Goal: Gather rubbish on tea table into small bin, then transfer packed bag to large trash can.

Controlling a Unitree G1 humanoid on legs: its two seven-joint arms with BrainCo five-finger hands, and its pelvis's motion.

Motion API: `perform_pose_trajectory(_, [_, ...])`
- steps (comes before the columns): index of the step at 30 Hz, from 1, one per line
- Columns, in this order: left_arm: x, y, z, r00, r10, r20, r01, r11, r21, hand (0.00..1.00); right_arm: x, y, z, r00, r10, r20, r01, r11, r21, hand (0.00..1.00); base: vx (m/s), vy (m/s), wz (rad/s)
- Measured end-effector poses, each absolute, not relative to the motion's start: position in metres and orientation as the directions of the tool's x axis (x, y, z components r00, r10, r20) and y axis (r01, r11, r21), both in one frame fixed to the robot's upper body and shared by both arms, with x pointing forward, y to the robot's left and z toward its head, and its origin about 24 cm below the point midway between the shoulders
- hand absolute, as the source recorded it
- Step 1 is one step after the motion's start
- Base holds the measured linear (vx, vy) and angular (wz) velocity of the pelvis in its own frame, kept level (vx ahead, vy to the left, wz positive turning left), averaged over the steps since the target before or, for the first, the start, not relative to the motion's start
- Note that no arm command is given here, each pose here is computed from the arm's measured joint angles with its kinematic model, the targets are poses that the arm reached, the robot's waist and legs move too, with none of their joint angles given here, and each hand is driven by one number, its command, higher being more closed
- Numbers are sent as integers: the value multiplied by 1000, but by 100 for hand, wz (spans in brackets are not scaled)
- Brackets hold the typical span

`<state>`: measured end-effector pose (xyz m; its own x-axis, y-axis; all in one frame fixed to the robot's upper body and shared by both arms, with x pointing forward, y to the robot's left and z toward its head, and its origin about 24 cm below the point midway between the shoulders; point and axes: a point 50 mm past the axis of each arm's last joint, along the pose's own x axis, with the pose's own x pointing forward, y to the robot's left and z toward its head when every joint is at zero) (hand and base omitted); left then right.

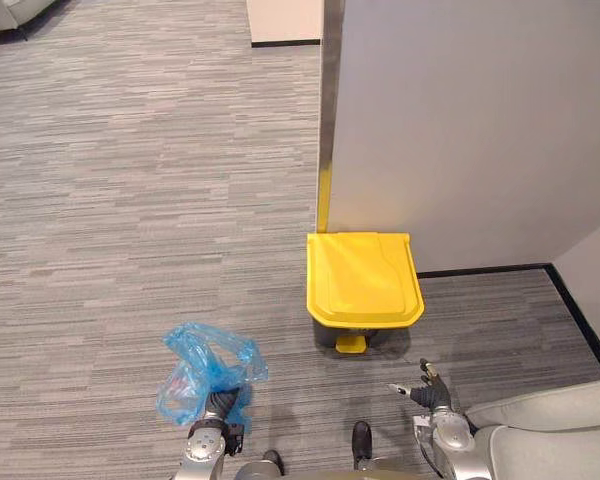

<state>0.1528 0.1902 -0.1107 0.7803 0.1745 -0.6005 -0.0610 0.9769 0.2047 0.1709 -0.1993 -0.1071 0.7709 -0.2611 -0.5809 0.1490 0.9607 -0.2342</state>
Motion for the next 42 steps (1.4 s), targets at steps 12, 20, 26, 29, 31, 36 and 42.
perform_pose_trajectory(12, [178,186,-90,850,148,-505,-50,978,203,100,175,-196,-94,805,-283,-521,210,958,-195,0,34,14,-1])
perform_pose_trajectory(20, [207,173,-76,892,116,-438,-42,984,174,100,179,-222,-77,806,-374,-459,309,927,-214,0,367,-187,47])
perform_pose_trajectory(26, [214,172,-70,903,112,-414,-49,986,160,100,181,-223,-76,800,-385,-461,341,923,-178,0,315,-198,22])
perform_pose_trajectory(29, [219,167,-67,910,101,-402,-47,989,142,100,192,-224,-74,804,-386,-453,353,922,-159,0,188,-150,5])
perform_pose_trajectory(31, [219,168,-68,909,104,-403,-50,989,142,100,193,-222,-76,803,-379,-460,350,925,-150,0,35,-68,-2])
perform_pose_trajectory(36, [202,176,-79,883,128,-451,-63,986,157,100,183,-199,-95,780,-298,-550,269,954,-136,0,-53,-63,8])
perform_pose_trajectory(42, [202,175,-78,884,125,-451,-60,986,156,100,210,-176,-83,852,-163,-498,103,984,-146,0,-124,-126,29])
